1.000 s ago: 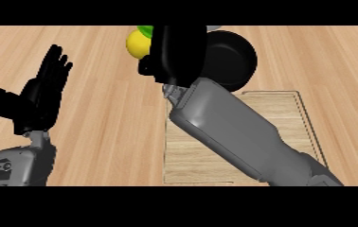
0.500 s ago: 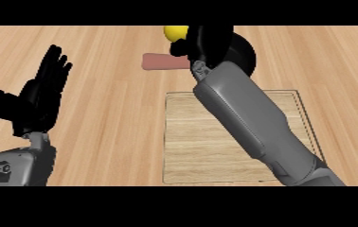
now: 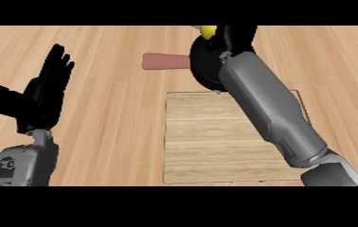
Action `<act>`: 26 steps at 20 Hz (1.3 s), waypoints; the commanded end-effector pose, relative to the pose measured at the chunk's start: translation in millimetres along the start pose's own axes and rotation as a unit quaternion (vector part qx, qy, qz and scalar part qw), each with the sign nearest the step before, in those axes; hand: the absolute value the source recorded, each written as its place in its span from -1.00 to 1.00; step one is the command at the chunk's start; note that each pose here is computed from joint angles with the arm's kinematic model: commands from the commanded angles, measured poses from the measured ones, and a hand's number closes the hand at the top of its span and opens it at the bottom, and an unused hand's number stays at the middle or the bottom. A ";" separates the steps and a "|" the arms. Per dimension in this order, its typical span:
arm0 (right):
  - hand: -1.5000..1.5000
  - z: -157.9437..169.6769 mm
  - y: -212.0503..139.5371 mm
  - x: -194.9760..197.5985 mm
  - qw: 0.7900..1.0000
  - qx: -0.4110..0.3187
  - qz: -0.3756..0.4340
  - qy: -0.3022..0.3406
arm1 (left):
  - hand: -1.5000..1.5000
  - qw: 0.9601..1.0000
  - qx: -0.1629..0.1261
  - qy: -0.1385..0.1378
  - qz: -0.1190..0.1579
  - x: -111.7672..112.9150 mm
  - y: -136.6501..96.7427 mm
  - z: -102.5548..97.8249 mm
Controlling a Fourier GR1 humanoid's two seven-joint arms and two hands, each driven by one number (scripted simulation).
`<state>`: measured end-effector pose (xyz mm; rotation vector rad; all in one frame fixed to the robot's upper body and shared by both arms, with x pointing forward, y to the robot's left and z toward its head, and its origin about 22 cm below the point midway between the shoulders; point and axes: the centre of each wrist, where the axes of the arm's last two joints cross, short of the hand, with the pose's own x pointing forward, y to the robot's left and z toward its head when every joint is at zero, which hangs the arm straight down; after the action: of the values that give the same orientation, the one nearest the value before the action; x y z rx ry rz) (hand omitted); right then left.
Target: Pick the lemon from the tray and place it in the pot
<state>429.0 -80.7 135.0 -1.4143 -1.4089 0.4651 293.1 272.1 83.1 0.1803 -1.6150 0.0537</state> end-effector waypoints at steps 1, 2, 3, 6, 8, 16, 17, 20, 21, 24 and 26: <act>1.00 -3.7 23.7 -17.1 0.999 0.027 0.018 0.016 | 0.00 1.000 -0.004 -0.010 -0.010 9.6 -7.3 -2.3; 1.00 2.7 34.4 -36.2 0.999 0.032 -0.011 0.030 | 0.00 1.000 0.000 -0.002 -0.001 4.2 -5.9 3.2; 1.00 -17.8 21.1 -42.1 0.997 0.040 -0.044 0.056 | 0.00 1.000 -0.006 -0.011 0.007 5.2 -3.1 -5.0; -1.00 -14.0 34.2 -56.0 0.989 0.088 -0.069 0.101 | 0.00 1.000 -0.005 -0.009 0.008 5.5 -17.1 2.0; -1.00 -14.8 32.0 -46.4 0.986 0.101 -0.105 0.079 | 0.00 1.000 -0.009 -0.011 0.001 10.3 -6.1 -10.9; -1.00 -4.1 37.8 -56.5 0.953 0.072 -0.289 0.060 | 0.00 1.000 -0.007 -0.008 0.002 8.0 -5.5 -0.3; -1.00 -13.2 27.0 -49.8 0.944 0.065 -0.319 0.053 | 0.00 1.000 -0.008 -0.008 0.005 6.6 -5.1 7.1; -1.00 -26.2 22.0 -76.6 0.927 0.033 -0.368 0.069 | 0.00 1.000 -0.003 -0.014 -0.004 9.5 2.7 7.7; -1.00 -21.0 29.9 -84.1 0.926 0.042 -0.369 0.069 | 0.00 1.000 0.001 -0.007 -0.008 -2.4 -8.7 -1.4; -1.00 -28.3 20.4 -89.0 0.908 0.041 -0.410 0.077 | 0.00 1.000 0.008 -0.008 -0.003 8.7 6.9 9.6; -1.00 -22.0 31.3 -137.0 0.911 0.034 -0.405 0.072 | 0.00 1.000 0.009 0.000 -0.004 -0.5 12.6 0.8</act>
<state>440.8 -169.7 87.3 -0.7102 -1.6511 -0.0747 287.7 276.1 87.6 0.1808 -1.6226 0.0529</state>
